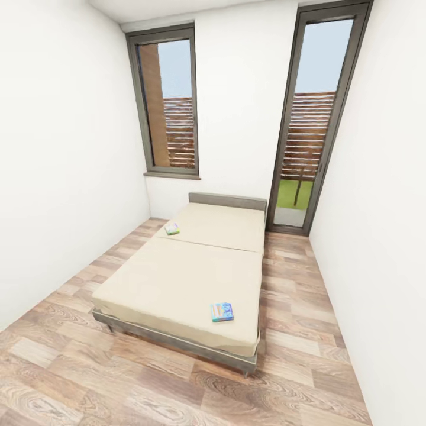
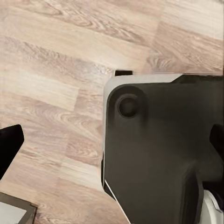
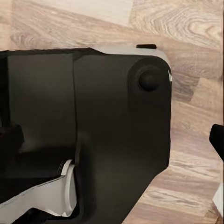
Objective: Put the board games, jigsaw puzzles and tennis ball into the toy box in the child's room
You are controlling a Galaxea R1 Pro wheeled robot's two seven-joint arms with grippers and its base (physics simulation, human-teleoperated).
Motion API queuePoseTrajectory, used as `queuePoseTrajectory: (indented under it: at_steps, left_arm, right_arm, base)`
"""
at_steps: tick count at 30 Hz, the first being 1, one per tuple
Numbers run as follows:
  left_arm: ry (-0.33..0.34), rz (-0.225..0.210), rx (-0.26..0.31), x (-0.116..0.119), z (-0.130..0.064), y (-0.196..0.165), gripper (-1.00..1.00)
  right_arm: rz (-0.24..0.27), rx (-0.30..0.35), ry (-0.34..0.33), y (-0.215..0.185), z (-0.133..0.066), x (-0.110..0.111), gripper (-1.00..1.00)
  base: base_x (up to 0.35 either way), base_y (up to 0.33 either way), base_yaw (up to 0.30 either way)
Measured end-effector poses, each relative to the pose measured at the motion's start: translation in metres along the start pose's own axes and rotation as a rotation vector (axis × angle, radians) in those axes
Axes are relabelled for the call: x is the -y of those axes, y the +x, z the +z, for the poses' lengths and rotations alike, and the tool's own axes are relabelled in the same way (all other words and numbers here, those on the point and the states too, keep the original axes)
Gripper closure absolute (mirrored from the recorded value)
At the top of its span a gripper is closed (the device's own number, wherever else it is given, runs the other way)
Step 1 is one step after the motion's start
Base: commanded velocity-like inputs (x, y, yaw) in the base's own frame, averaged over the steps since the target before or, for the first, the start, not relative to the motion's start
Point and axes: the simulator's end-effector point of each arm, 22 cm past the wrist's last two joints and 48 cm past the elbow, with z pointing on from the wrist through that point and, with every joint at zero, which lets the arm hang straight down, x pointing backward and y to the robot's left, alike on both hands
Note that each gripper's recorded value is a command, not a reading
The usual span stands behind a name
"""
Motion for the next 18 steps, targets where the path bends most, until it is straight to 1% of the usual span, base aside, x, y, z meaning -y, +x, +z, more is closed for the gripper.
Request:
queuePoseTrajectory:
  at_steps: [1,2,3,4,7,8,11,12,14,15,17,18]
  left_arm:
    - [-0.004,-0.001,0.004,-0.002,0.001,-0.009,-1.0]
    - [-0.013,0.001,0.013,-0.011,0.005,-0.029,-1.0]
    - [-0.021,0.001,0.017,-0.018,0.007,-0.042,-1.0]
    - [-0.038,0.001,0.018,-0.034,0.01,-0.067,-1.0]
    - [-0.061,-0.001,0.017,-0.062,0.012,-0.106,-1.0]
    - [-0.07,-0.01,0.022,-0.078,0.011,-0.127,-1.0]
    - [-0.079,-0.041,0.041,-0.1,0.01,-0.152,-1.0]
    - [-0.087,-0.063,0.061,-0.112,0.008,-0.164,-1.0]
    - [-0.094,-0.081,0.089,-0.122,0.007,-0.175,-1.0]
    - [-0.1,-0.09,0.123,-0.129,0.005,-0.185,-1.0]
    - [-0.107,-0.093,0.192,-0.137,0.002,-0.203,-1.0]
    - [-0.108,-0.093,0.205,-0.139,0.002,-0.206,-1.0]
  right_arm:
    - [0.0,0.006,0.007,-0.009,0.001,0.002,-1.0]
    - [-0.002,0.017,0.022,-0.028,0.002,0.006,-1.0]
    - [-0.002,0.022,0.03,-0.038,0.002,0.008,-1.0]
    - [-0.003,0.034,0.042,-0.057,0.002,0.013,-1.0]
    - [-0.002,0.051,0.057,-0.082,0.002,0.019,-1.0]
    - [-0.001,0.061,0.063,-0.095,0.002,0.022,-1.0]
    - [0.002,0.071,0.064,-0.107,0.002,0.021,-1.0]
    - [0.004,0.076,0.063,-0.112,0.001,0.019,-1.0]
    - [0.005,0.079,0.061,-0.115,0.001,0.017,-1.0]
    - [0.006,0.083,0.06,-0.118,0.001,0.016,-1.0]
    - [0.006,0.092,0.059,-0.121,0.001,0.014,-1.0]
    - [0.006,0.093,0.059,-0.122,0.001,0.014,-1.0]
  base:
    - [0.0,0.0,0.24]
    - [0.0,0.0,0.24]
    - [0.0,0.0,0.24]
    - [0.0,0.0,0.24]
    - [0.0,0.0,0.24]
    - [0.0,0.0,0.24]
    - [0.0,0.0,0.24]
    - [0.0,0.0,0.24]
    - [0.0,0.0,0.24]
    - [0.0,0.0,0.24]
    - [0.0,0.0,0.24]
    - [0.0,0.0,0.241]
